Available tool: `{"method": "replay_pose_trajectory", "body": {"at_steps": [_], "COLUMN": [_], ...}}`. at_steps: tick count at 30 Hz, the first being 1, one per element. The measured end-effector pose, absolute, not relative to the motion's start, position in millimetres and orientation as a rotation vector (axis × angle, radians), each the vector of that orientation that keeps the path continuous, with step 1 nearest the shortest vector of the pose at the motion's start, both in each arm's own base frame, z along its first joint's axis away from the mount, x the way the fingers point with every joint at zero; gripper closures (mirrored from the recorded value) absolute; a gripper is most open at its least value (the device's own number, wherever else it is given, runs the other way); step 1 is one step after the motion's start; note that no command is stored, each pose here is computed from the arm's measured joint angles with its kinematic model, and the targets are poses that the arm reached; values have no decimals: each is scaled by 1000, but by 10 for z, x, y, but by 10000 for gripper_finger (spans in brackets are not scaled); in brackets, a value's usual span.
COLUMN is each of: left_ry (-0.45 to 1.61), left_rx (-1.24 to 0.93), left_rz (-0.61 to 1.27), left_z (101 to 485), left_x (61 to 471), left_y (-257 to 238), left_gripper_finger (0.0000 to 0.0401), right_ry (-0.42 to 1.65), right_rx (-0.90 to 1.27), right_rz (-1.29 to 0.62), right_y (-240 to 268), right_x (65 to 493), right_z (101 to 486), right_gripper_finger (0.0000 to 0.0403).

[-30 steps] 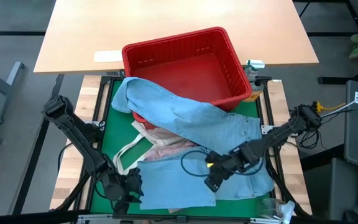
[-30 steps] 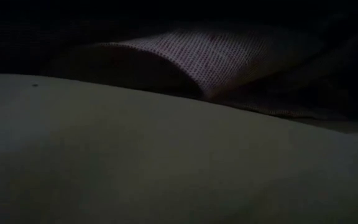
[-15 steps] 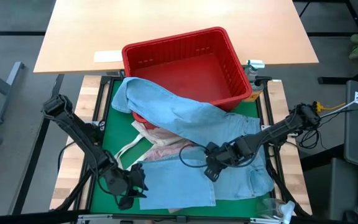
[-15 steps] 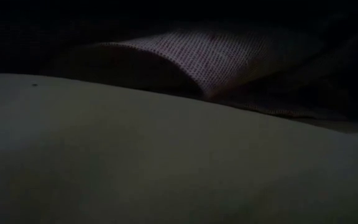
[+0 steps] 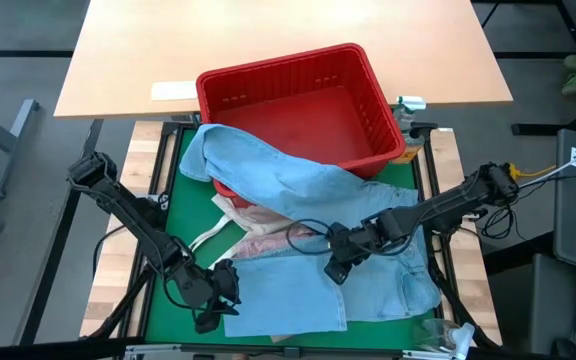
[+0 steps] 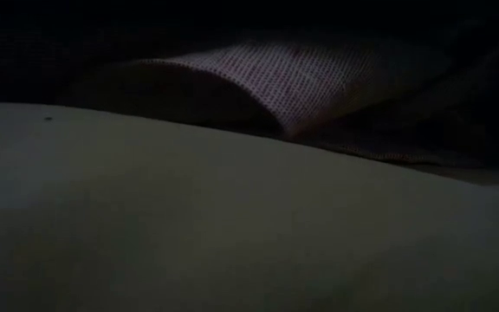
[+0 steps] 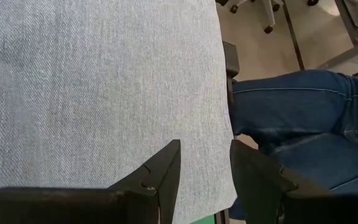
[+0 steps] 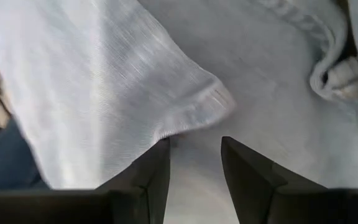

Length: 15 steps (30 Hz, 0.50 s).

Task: Fold laundry
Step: Fold the blue jeans

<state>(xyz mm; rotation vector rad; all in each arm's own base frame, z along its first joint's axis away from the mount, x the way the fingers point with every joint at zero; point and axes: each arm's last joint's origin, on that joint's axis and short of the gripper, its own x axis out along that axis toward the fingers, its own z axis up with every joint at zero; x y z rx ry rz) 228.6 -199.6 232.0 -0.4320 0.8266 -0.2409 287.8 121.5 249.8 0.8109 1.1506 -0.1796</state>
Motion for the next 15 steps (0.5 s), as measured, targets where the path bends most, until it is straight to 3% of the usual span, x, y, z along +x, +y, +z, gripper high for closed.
{"method": "replay_pose_trajectory", "body": {"at_steps": [15], "left_ry": [822], "left_rx": [-430], "left_rz": [-234], "left_z": [2320], "left_x": [2288], "left_y": [-1993], "left_gripper_finger": [268], "right_ry": [1054], "right_rx": [859], "right_rz": [-84], "right_y": [1255], "right_x": [2958], "right_z": [2587], "right_gripper_finger": [260]}}
